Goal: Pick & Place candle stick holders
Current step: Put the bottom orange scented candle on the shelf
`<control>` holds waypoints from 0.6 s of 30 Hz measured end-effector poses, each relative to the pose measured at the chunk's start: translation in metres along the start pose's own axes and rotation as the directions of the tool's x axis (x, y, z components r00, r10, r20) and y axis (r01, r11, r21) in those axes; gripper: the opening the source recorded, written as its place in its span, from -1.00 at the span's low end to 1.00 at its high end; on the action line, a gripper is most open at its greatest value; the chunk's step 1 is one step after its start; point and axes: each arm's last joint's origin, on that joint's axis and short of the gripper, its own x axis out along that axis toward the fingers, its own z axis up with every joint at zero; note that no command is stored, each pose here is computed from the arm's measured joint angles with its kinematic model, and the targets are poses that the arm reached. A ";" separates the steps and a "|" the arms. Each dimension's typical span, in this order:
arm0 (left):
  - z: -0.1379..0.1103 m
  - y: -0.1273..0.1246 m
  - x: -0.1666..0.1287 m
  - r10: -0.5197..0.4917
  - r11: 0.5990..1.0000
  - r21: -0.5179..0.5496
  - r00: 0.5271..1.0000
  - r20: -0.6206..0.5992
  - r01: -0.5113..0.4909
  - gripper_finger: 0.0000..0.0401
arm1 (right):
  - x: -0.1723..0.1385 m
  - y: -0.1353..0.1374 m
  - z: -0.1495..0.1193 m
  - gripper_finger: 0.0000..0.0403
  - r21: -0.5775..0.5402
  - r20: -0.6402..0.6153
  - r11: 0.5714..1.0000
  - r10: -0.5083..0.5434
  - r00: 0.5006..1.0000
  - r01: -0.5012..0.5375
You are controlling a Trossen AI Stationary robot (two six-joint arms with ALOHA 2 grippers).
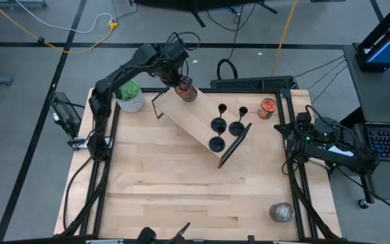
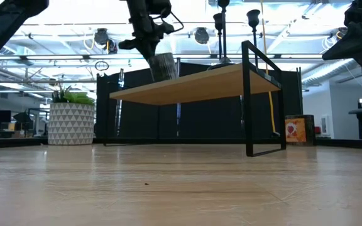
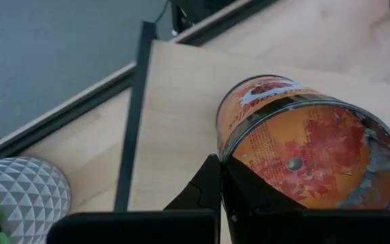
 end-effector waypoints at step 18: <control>0.020 0.027 0.019 0.023 0.999 -0.029 1.000 0.000 -0.023 -1.00 | 0.000 0.001 0.000 -1.00 0.028 -0.009 0.999 0.018 1.000 -0.017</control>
